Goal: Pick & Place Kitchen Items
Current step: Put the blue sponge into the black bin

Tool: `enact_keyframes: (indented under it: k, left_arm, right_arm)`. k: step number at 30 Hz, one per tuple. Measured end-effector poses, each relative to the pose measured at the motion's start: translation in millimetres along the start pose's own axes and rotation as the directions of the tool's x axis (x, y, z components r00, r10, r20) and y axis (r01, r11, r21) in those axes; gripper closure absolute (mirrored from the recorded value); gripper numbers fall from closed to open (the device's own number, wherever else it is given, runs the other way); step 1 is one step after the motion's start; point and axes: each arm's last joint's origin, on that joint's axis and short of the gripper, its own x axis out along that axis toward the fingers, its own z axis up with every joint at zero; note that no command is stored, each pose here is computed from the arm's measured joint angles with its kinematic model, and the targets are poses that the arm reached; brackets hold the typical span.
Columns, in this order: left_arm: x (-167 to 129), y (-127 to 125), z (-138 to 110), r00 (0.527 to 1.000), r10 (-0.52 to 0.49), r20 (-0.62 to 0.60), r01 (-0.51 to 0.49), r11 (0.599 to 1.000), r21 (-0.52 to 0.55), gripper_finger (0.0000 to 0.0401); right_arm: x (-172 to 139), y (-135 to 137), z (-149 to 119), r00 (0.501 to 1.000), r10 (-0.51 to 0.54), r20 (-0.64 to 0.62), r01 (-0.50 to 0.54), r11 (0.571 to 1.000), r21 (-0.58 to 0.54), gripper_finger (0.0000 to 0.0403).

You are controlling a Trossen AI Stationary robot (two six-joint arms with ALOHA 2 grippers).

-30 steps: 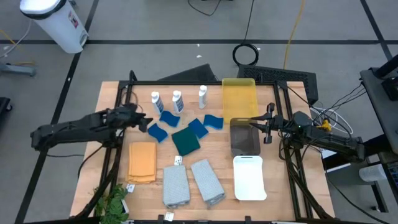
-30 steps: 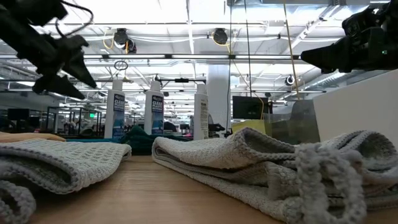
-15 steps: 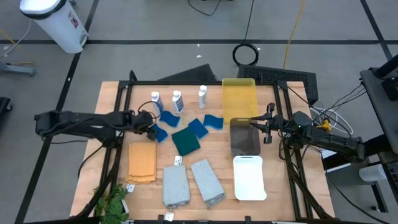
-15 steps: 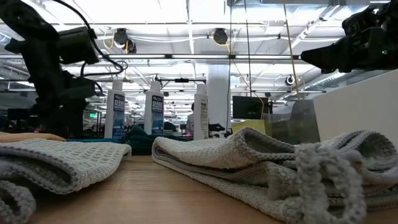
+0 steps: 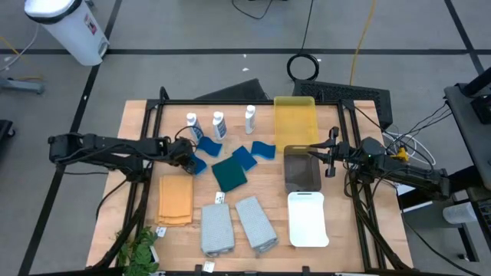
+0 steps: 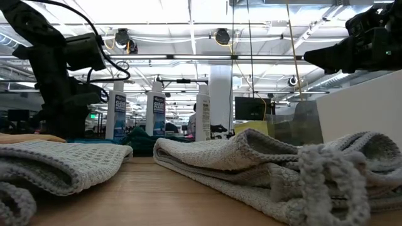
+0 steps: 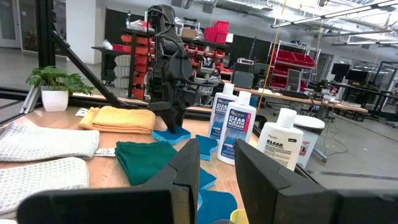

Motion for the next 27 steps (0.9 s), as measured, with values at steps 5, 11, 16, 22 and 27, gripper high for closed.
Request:
enact_keyframes:
  k: [5, 11, 16, 22, 27]
  left_arm:
    - [-5.7, -1.0, -0.7, 0.999, -0.041, 0.016, 0.040, 0.999, 0.023, 0.0378]
    - [-28.4, -16.0, 4.5, 0.988, -0.109, 0.110, 0.096, 0.988, 0.119, 0.0378]
    - [-58.3, -38.6, 15.8, 0.956, -0.181, 0.229, 0.125, 0.963, 0.240, 0.0387]
    - [-91.2, -66.4, 26.4, 0.906, -0.255, 0.337, 0.088, 0.894, 0.439, 0.0385]
    - [-106.4, -79.0, 31.7, 0.877, -0.283, 0.389, 0.061, 0.867, 0.494, 0.0387]
  right_arm:
    - [0.0, 0.0, 0.0, 1.000, 0.000, 0.000, 0.000, 1.000, 0.000, 0.0328]
    - [0.0, 0.0, 0.0, 1.000, 0.000, 0.000, 0.000, 1.000, 0.000, 0.0328]
    - [0.0, 0.0, 0.0, 1.000, 0.000, 0.000, 0.000, 1.000, 0.000, 0.0328]
    - [0.0, 0.0, 0.0, 1.000, 0.000, 0.000, 0.000, 1.000, 0.000, 0.0328]
    - [0.0, 0.0, 0.0, 1.000, 0.000, 0.000, 0.000, 1.000, 0.000, 0.0328]
